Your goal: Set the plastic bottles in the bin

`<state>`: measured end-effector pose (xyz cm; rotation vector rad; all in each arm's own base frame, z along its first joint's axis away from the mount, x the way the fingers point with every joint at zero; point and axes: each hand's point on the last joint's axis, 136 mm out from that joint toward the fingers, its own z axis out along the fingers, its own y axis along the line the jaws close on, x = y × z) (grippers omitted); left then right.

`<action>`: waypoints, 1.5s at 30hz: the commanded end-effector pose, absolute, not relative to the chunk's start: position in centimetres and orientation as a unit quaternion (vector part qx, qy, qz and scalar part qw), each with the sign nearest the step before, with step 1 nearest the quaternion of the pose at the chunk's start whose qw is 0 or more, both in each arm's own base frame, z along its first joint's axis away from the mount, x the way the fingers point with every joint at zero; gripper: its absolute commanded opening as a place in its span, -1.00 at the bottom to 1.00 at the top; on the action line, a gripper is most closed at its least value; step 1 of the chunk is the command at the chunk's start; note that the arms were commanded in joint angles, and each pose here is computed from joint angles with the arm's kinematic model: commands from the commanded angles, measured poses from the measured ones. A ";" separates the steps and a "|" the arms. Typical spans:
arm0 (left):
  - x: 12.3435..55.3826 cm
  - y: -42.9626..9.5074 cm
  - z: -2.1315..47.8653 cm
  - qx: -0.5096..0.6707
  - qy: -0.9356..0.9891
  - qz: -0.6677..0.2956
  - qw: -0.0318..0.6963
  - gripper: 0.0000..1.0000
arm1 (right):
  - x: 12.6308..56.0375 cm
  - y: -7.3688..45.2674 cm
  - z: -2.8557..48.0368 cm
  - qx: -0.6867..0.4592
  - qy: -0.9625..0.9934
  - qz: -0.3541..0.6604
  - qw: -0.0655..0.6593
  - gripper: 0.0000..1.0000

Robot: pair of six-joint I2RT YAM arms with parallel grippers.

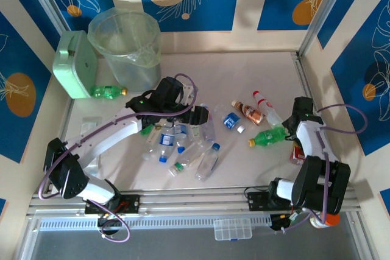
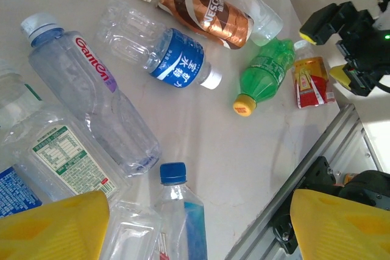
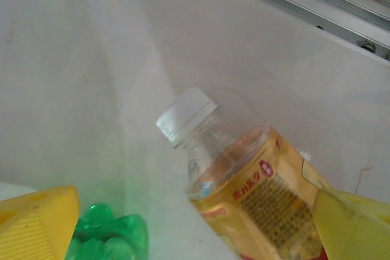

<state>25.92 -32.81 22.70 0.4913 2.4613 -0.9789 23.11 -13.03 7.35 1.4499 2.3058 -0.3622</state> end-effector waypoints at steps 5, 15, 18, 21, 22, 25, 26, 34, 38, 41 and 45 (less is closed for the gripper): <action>25.2 -32.9 23.2 0.196 0.882 -0.366 0.221 0.56 | 23.7 -14.4 5.5 0.513 0.833 -0.125 0.164 0.99; 24.9 -32.8 23.0 0.200 0.881 -0.368 0.221 0.57 | 24.2 -13.5 3.3 0.512 0.846 -0.087 0.123 0.63; 25.1 -32.8 22.9 0.200 0.881 -0.368 0.221 0.57 | 24.0 -13.3 2.8 0.521 0.843 -0.084 0.109 0.47; 25.0 -32.8 22.7 0.199 0.882 -0.367 0.219 0.57 | 24.1 -13.1 2.7 0.529 0.839 -0.075 0.103 0.31; 25.0 -32.8 22.7 0.199 0.882 -0.367 0.219 0.57 | 24.0 -13.1 2.8 0.534 0.836 -0.073 0.102 0.24; 25.1 -32.6 22.8 0.199 0.882 -0.364 0.223 0.57 | 24.3 -12.7 3.1 0.542 0.831 -0.057 0.107 0.00; 25.2 -32.5 22.8 0.200 0.882 -0.363 0.225 0.57 | 24.3 -12.5 3.2 0.542 0.832 -0.054 0.108 0.00; 25.6 -32.1 22.9 0.197 0.882 -0.358 0.233 0.58 | 26.4 -10.3 3.3 0.467 0.875 -0.031 0.123 -0.06; 25.7 -31.9 22.8 0.196 0.883 -0.358 0.233 0.58 | 27.6 -9.4 3.3 0.421 0.898 -0.032 0.124 -0.06; 25.7 -31.8 23.0 0.194 0.881 -0.362 0.234 0.58 | 27.8 -9.3 3.1 0.415 0.902 -0.032 0.114 0.14; 25.8 -31.7 23.2 0.188 0.878 -0.374 0.233 0.58 | 28.0 -9.3 3.8 0.423 0.898 -0.029 0.122 0.54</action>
